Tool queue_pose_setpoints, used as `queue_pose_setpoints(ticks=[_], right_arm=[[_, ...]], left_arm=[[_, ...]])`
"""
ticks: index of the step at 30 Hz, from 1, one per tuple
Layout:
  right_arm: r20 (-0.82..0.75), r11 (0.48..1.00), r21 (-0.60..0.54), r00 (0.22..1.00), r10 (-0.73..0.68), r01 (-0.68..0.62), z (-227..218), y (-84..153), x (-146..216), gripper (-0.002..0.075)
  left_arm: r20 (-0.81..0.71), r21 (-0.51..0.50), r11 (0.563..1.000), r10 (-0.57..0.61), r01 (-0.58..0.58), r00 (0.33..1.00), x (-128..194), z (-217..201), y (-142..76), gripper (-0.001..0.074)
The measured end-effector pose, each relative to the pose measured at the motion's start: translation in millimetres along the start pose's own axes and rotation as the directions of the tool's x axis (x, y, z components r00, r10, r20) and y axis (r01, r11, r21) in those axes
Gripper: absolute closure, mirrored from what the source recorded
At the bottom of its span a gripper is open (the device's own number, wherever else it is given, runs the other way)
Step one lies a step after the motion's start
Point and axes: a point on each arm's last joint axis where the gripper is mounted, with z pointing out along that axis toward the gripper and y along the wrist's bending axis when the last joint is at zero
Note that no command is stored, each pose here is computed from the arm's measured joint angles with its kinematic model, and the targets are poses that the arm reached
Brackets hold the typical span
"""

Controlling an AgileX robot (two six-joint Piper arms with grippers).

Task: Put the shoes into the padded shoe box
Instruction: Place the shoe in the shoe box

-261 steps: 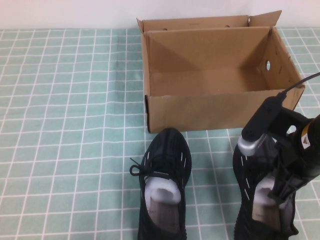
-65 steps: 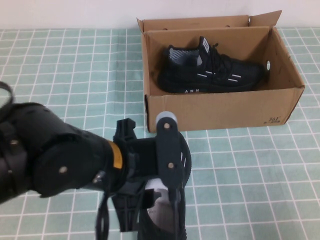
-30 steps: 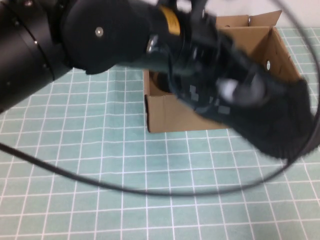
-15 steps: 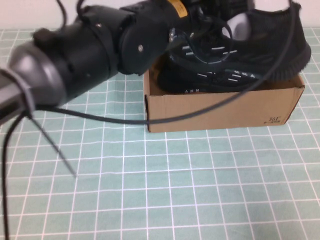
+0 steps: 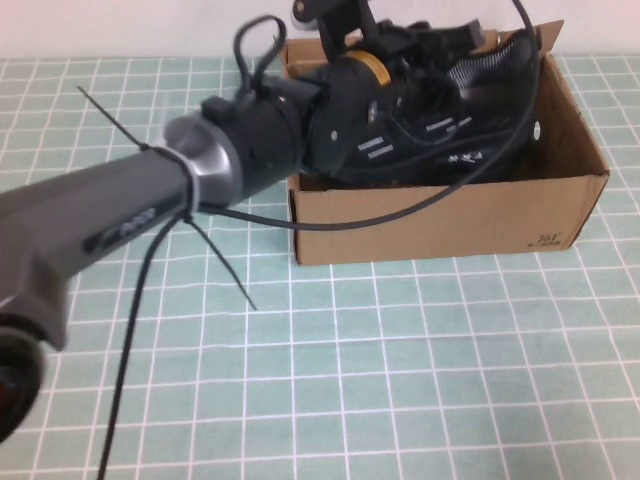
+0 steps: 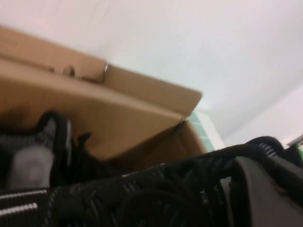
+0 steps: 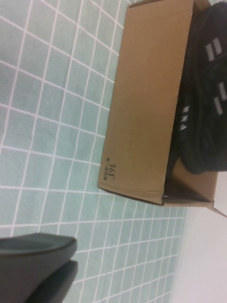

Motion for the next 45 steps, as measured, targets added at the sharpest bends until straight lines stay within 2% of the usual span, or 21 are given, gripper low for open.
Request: queue_pose_setpoints(ticks=[5,12,23,31,39,41,43,45], right_arm=[[0.0,1.0,0.0,1.0,0.0,0.0,0.0,0.0,0.0,0.0732],[0.0,1.0,0.0,1.0,0.0,0.0,0.0,0.0,0.0,0.0732],[0.0,1.0,0.0,1.0,0.0,0.0,0.0,0.0,0.0,0.0732],[0.0,1.0,0.0,1.0,0.0,0.0,0.0,0.0,0.0,0.0732],[0.0,1.0,0.0,1.0,0.0,0.0,0.0,0.0,0.0,0.0732],[0.0,1.0,0.0,1.0,0.0,0.0,0.0,0.0,0.0,0.0732],[0.0,1.0,0.0,1.0,0.0,0.0,0.0,0.0,0.0,0.0732],[0.0,1.0,0.0,1.0,0.0,0.0,0.0,0.0,0.0,0.0732]], left_arm=[[-0.02,-0.019,0.999,-0.05,0.049,0.999,11.7,11.3,9.4,0.0725],[-0.065,-0.045,0.998,-0.039,0.037,0.997,16.1,11.5,10.0,0.0725],[-0.117,-0.012,1.0,-0.023,0.021,0.993,37.5,10.4,-10.5,0.0725],[-0.175,-0.052,0.999,-0.022,0.013,0.984,43.3,9.5,-7.5,0.0725],[-0.219,-0.073,0.997,0.022,-0.038,0.975,47.0,8.6,-4.7,0.0724],[-0.24,-0.07,0.992,0.081,-0.1,0.968,48.4,8.1,-3.5,0.0713],[-0.267,-0.063,0.981,0.161,-0.183,0.95,50.2,7.5,-2.0,0.0675],[-0.289,-0.048,0.965,0.235,-0.259,0.928,48.5,4.2,-3.7,0.0603]])
